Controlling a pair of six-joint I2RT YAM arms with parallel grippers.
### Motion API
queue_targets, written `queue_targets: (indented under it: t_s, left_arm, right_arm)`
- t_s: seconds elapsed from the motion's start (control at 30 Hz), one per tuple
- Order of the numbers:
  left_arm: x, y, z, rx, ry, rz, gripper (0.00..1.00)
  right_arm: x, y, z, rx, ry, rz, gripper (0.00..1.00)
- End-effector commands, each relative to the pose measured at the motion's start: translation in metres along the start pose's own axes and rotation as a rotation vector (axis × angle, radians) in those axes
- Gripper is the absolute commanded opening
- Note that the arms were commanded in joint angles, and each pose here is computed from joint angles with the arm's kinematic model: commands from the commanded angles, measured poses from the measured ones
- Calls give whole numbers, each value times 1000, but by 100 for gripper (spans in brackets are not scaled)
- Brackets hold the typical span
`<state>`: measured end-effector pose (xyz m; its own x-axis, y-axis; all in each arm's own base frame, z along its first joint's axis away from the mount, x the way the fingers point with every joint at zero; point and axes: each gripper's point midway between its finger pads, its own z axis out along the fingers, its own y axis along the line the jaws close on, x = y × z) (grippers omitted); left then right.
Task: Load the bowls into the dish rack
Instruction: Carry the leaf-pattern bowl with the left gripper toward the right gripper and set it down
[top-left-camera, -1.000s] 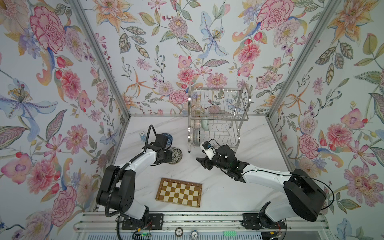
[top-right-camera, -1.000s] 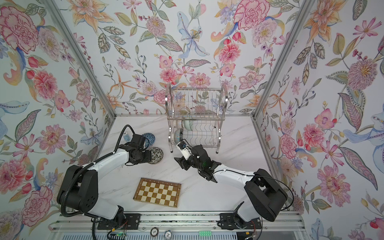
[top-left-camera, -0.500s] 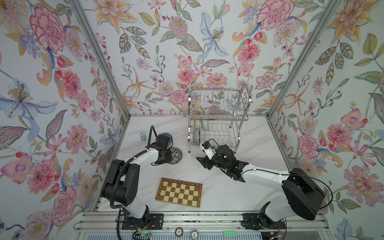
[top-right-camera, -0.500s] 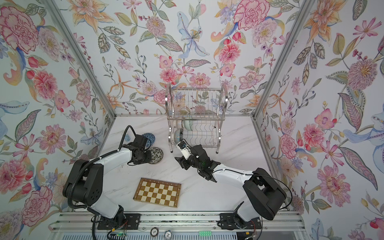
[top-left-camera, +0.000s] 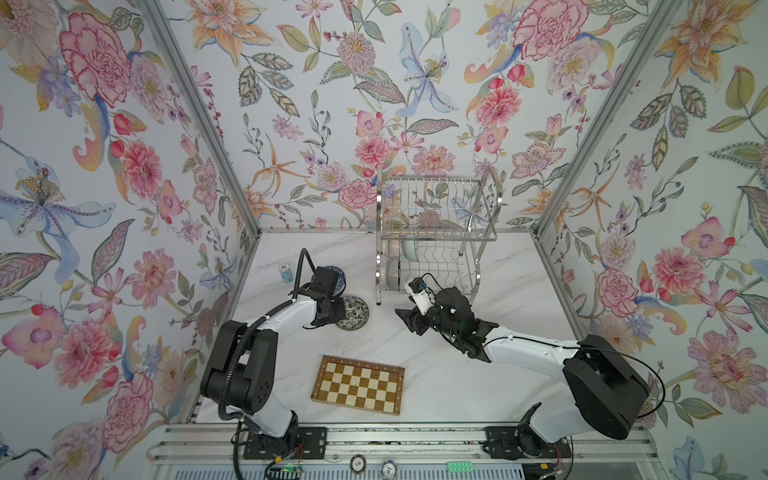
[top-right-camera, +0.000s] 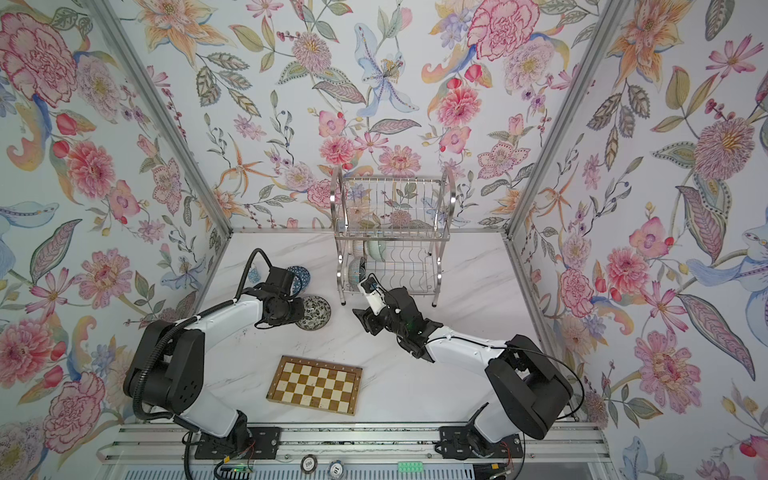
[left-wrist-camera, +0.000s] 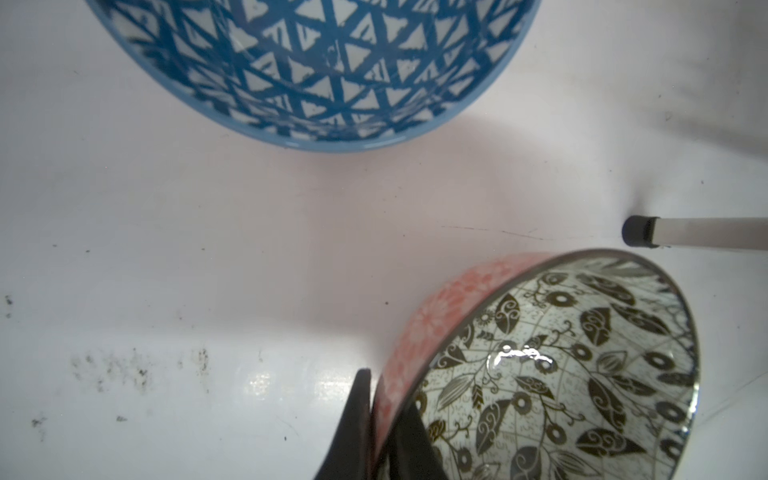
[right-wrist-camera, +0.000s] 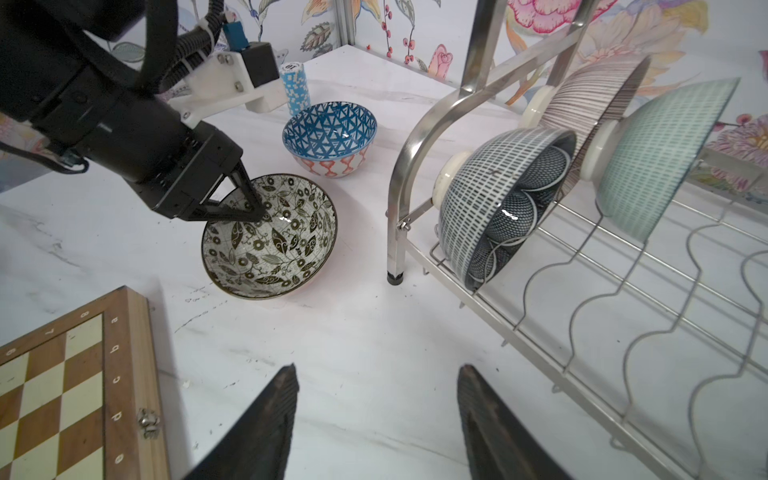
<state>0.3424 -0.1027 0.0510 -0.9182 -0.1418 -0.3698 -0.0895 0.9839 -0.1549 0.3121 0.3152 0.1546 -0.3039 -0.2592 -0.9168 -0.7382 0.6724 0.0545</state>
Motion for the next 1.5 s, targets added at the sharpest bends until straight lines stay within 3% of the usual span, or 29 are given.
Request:
queue_targets:
  t_s: [0.0, 0.17, 0.43, 0.8, 1.17, 1.33, 1.47]
  left_arm:
    - [5, -14, -19, 66, -11, 60, 4]
    - [16, -32, -21, 129, -4, 119, 2]
    - [32, -94, -23, 258, 20, 272, 3]
    - [59, -168, -10, 352, 109, 462, 2]
    - [83, -217, 8, 383, 191, 588, 2]
    - [85, -221, 9, 384, 196, 603, 8]
    - [84, -222, 6, 385, 194, 614, 21]
  right_arm:
    - [-18, -10, -4, 21, -65, 64, 63]
    - [-28, -32, -15, 87, -136, 140, 62]
    - [-28, -76, -37, 254, -196, 272, 62]
    - [-10, -155, -116, 582, -336, 469, 63]
    - [8, -178, -170, 703, -364, 540, 64]
    - [12, -180, -180, 723, -363, 550, 65]
    - [9, -182, -183, 724, -368, 550, 65]
